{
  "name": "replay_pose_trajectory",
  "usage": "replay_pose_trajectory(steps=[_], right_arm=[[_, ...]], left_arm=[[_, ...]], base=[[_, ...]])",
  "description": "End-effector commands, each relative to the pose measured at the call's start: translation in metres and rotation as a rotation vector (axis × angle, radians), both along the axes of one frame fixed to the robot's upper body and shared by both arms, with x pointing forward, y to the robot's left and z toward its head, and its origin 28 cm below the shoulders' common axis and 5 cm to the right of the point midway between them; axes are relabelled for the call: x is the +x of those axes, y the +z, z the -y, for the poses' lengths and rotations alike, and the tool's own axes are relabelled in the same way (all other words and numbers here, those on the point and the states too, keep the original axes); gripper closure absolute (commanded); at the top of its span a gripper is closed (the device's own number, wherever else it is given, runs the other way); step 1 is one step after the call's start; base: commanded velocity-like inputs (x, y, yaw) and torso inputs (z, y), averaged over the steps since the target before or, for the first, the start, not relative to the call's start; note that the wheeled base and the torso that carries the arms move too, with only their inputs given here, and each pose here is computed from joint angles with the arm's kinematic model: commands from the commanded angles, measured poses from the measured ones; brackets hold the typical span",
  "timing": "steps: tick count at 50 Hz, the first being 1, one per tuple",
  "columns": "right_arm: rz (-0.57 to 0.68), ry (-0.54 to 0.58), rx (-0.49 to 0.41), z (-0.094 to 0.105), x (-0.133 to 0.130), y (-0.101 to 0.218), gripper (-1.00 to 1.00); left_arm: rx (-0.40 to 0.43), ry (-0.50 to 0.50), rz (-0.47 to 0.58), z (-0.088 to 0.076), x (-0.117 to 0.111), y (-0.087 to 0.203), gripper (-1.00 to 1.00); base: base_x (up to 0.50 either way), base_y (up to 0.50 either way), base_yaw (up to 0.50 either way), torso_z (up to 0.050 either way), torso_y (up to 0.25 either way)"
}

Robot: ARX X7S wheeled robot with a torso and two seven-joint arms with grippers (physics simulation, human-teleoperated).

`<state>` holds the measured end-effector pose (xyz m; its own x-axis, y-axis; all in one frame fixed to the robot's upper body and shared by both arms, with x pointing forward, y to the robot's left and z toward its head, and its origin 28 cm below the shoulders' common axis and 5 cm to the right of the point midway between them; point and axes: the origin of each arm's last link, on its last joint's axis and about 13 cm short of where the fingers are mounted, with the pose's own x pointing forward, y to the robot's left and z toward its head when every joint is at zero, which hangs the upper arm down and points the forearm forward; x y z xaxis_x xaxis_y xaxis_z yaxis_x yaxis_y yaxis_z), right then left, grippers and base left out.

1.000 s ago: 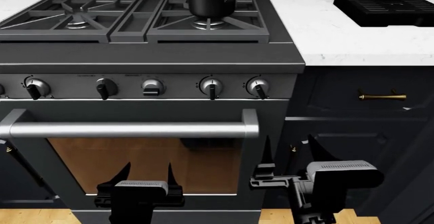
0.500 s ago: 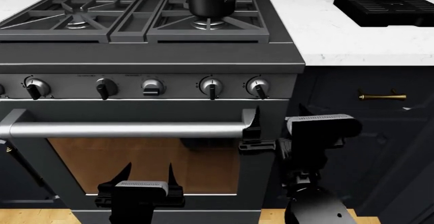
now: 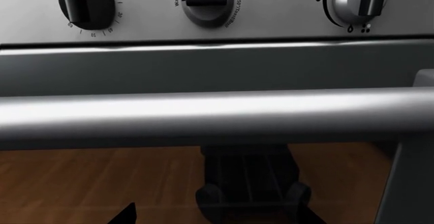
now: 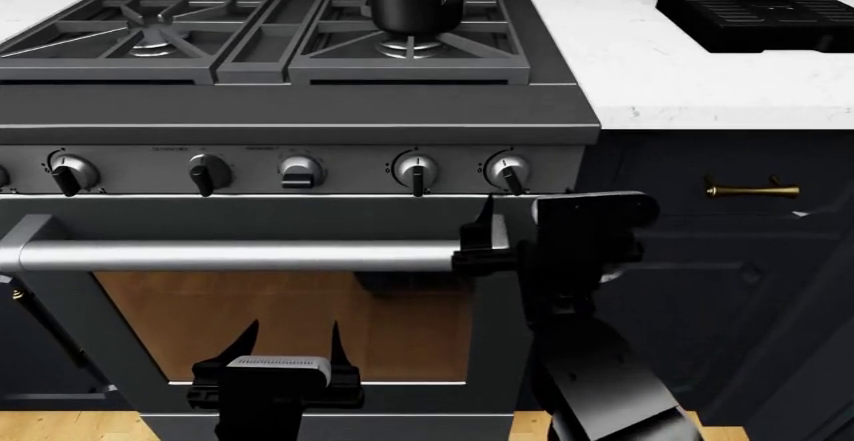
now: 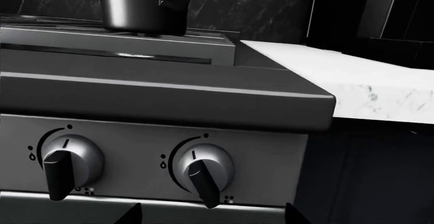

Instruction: Turn off the front right burner of the stove.

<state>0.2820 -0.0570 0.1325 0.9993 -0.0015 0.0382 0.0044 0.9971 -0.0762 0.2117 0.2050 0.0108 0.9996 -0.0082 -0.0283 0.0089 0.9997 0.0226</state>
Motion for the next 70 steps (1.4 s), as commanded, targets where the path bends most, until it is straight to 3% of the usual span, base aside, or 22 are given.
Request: replay_pose_trajectory(steps=[1,43,70], right_arm=[[-0.031,-0.007,-0.012,-0.003,0.012,-0.006,-1.0],[-0.02,-0.03,-0.029,-0.01,0.041,-0.019,-1.0],[-0.024,-0.041,-0.03,-0.008,0.047,-0.023,-1.0]], left_arm=[[0.002,0.0,-0.002,0.0,0.001,0.0,-1.0],[0.001,-0.001,-0.003,0.0,0.0,0.0,-1.0],[0.004,-0.002,-0.005,0.0,0.001,0.0,-1.0]], base=[[0.0,0.0,0.0,0.0,0.0],[0.0,0.0,0.0,0.0,0.0],[0.0,0.0,0.0,0.0,0.0]])
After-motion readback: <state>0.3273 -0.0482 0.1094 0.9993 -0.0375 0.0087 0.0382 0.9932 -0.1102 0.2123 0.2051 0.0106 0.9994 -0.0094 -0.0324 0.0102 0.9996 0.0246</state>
